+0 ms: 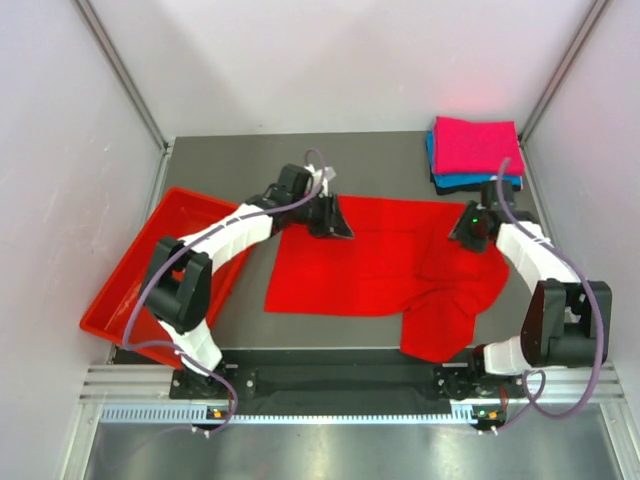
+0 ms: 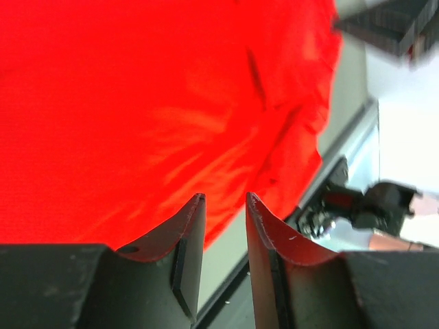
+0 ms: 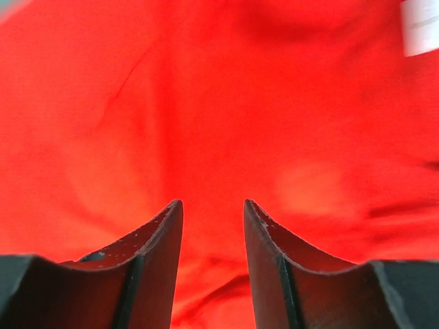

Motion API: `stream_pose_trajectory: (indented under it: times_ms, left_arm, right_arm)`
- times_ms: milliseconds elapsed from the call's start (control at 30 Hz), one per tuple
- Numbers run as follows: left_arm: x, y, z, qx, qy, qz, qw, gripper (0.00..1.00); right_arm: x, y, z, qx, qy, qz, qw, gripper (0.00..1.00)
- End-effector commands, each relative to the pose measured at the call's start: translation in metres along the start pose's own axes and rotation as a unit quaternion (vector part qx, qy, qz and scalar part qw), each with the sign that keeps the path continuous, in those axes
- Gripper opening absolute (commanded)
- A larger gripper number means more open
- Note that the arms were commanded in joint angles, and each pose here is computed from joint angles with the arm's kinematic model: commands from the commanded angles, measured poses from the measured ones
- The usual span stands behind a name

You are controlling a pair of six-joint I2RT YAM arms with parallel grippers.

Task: Fold and stack the t-shirts
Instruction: Fold the tshirt

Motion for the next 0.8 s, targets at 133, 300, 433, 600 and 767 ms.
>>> stream_pose_trajectory:
  times_ms: [133,300,433,600,767]
  left_arm:
    - [0.007,-0.051,0.048,0.057,-0.009,0.042,0.997,0.35]
    - [0.015,-0.058,0.093,0.096,0.001,0.038,0.995,0.35]
    - [0.019,-0.06,0.12,0.118,0.009,0.031,0.993,0.34]
    - [0.016,-0.06,0.141,0.119,0.01,0.032,0.992,0.34]
    - [0.018,-0.056,0.154,0.11,0.018,0.023,0.994,0.34]
  right_arm:
    - [-0.021,-0.059,-0.016,0.087,-0.059,0.123,0.987,0.42]
    - [-0.014,-0.075,-0.012,0.103,-0.063,0.142,0.982,0.4]
    - [-0.007,-0.082,0.0,0.097,-0.044,0.155,0.982,0.38]
    - [-0.004,-0.085,0.006,0.102,-0.041,0.159,0.981,0.37]
    - [-0.001,-0.085,0.011,0.094,-0.035,0.168,0.981,0.36]
Point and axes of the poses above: each gripper's point midway between its finger pads, its own z axis out along the fingers, its own y axis along the line the jaws close on, x = y × z, the point moved 10 cm from there along -z, back along the fingers, and after that the axes turned 9 degrees about z, right-handed, at the moved point
